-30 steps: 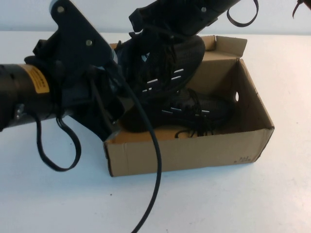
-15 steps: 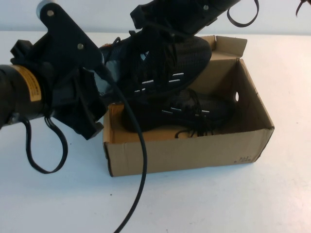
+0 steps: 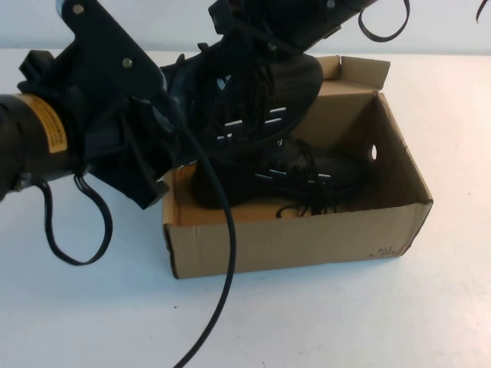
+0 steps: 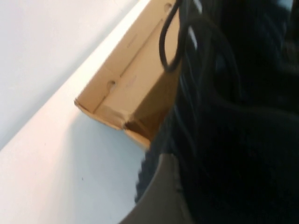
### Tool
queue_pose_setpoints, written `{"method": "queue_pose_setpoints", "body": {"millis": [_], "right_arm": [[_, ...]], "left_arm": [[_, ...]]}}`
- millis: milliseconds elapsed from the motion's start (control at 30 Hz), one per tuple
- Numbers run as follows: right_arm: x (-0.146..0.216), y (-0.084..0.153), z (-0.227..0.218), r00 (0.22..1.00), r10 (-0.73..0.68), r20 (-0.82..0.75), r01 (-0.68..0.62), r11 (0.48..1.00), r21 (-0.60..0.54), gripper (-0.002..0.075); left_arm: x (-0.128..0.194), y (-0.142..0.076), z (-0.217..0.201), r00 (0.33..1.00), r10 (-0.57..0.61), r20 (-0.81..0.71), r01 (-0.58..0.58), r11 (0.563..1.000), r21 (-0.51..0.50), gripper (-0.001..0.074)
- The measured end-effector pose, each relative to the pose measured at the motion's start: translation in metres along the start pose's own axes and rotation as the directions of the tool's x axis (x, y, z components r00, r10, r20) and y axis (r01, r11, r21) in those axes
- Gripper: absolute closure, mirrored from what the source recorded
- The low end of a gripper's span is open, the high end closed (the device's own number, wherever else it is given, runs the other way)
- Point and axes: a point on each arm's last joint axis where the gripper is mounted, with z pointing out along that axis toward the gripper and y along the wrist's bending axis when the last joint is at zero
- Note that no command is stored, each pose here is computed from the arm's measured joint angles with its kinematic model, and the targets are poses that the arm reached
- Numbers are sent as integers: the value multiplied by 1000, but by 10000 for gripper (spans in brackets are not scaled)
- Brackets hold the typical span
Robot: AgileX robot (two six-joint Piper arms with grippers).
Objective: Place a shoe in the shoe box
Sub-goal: Hand over the shoe, then place the shoe in the shoe box
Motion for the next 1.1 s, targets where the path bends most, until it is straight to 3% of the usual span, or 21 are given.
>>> {"method": "queue_pose_setpoints", "body": {"millis": [300,400,500,600,933,1000,1100], "right_arm": [[0,1,0,1000,0,2,0,1000,-13,701],[0,1,0,1000,0,2,0,1000,-13,701],[0,1,0,1000,-3,0,3,1000,-13,701],[1,1,0,1000,-4,-8,4,1000,-14,701],[1,1,0,998,-68,-9,67,998,-14,682],[1,2,0,997,-75,-9,75,997,-18,622],[-1,4,-1,997,-75,15,76,997,-33,463]], "left_arm": [[0,-3,12,1000,7,-5,-7,1000,10,177],[1,-3,14,1000,8,-11,-8,1000,13,309],[0,-3,14,1000,12,-7,-12,1000,10,566],[0,-3,14,1000,11,-5,-11,1000,8,668],[1,-3,14,1000,11,-15,-10,1000,8,704],[2,-3,14,1000,6,-25,-6,1000,11,705],[4,-4,14,999,3,-49,-2,1000,18,706]]}}
